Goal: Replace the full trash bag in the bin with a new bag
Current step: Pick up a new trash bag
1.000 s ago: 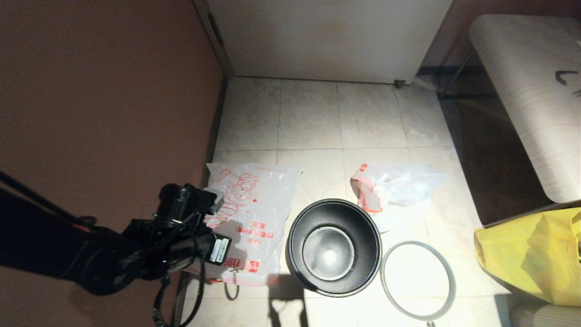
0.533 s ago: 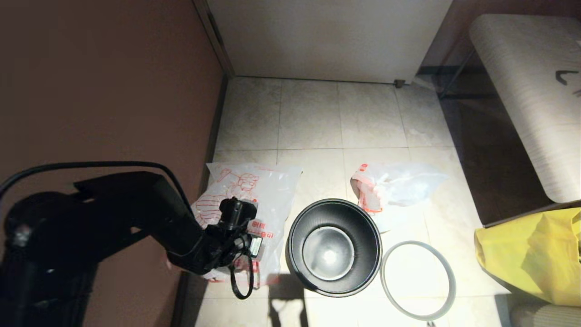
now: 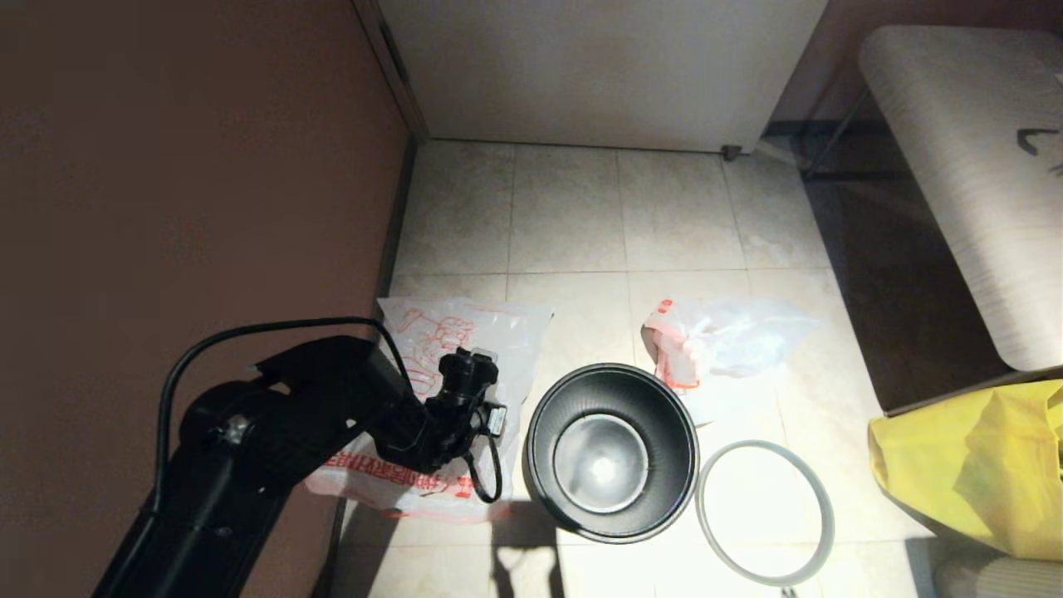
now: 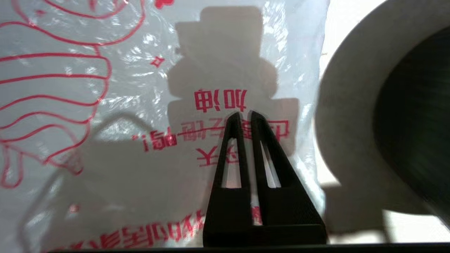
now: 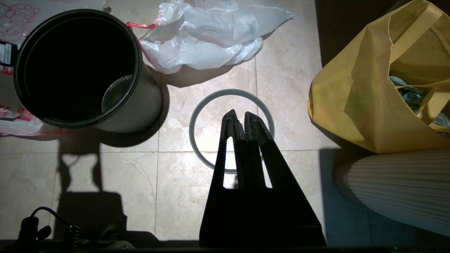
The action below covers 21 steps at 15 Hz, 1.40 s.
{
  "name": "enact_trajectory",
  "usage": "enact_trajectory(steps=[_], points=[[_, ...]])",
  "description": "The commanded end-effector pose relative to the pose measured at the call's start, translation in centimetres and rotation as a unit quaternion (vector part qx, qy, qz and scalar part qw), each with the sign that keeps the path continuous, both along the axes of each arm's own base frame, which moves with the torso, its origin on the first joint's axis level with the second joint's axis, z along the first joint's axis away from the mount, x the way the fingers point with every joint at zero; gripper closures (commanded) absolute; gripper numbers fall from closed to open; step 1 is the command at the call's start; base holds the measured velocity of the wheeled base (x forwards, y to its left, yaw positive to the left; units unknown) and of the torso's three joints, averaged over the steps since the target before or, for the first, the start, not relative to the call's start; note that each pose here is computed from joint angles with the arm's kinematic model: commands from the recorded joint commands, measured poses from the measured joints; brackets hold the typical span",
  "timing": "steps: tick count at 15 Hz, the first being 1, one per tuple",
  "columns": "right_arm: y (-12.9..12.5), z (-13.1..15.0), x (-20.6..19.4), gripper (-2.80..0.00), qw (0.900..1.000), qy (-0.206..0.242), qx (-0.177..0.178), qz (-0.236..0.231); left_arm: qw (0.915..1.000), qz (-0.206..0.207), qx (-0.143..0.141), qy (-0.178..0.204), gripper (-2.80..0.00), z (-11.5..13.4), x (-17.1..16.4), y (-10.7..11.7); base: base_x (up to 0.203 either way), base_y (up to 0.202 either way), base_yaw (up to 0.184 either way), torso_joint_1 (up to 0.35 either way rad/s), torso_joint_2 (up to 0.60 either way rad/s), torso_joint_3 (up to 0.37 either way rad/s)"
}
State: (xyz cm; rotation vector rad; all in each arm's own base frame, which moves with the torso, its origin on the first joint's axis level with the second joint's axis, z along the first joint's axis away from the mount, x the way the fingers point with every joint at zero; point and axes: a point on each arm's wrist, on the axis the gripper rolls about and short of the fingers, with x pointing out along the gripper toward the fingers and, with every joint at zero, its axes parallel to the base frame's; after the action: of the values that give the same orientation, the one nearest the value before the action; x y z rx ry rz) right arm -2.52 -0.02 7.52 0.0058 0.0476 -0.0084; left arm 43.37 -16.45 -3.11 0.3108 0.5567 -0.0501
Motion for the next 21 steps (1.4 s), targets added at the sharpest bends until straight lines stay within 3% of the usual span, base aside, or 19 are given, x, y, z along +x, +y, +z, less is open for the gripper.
enact_trajectory(steps=[1, 8, 11, 14, 19, 21], points=[[0.0, 0.0, 0.0, 0.0, 1.0, 0.001, 0.0, 0.0, 0.9998, 0.002, 0.013, 0.018, -2.8, -2.7, 0.5, 0.4, 0.0, 0.0, 0.0, 0.0, 0.0, 0.0], [0.0, 0.0, 0.0, 0.0, 1.0, 0.001, 0.0, 0.0, 1.0, -0.003, -0.005, 0.007, -2.8, -4.6, 1.9, 0.3, 0.0, 0.0, 0.0, 0.0, 0.0, 0.0], [0.0, 0.0, 0.0, 0.0, 1.0, 0.001, 0.0, 0.0, 0.9988, -0.043, -0.023, 0.002, -2.8, -5.6, 0.7, -0.5, 0.0, 0.0, 0.0, 0.0, 0.0, 0.0], [0.0, 0.0, 0.0, 0.0, 1.0, 0.001, 0.0, 0.0, 0.9979, -0.063, -0.008, 0.01, -2.8, -7.8, 0.4, -1.5, 0.0, 0.0, 0.0, 0.0, 0.0, 0.0], [0.0, 0.0, 0.0, 0.0, 1.0, 0.001, 0.0, 0.0, 0.9976, -0.062, 0.007, -0.03, -2.8, -9.0, 2.6, -2.6, 0.0, 0.0, 0.0, 0.0, 0.0, 0.0], [0.0, 0.0, 0.0, 0.0, 1.0, 0.001, 0.0, 0.0, 0.9955, -0.077, 0.035, -0.043, -2.8, -8.8, 3.1, -2.8, 0.0, 0.0, 0.0, 0.0, 0.0, 0.0]])
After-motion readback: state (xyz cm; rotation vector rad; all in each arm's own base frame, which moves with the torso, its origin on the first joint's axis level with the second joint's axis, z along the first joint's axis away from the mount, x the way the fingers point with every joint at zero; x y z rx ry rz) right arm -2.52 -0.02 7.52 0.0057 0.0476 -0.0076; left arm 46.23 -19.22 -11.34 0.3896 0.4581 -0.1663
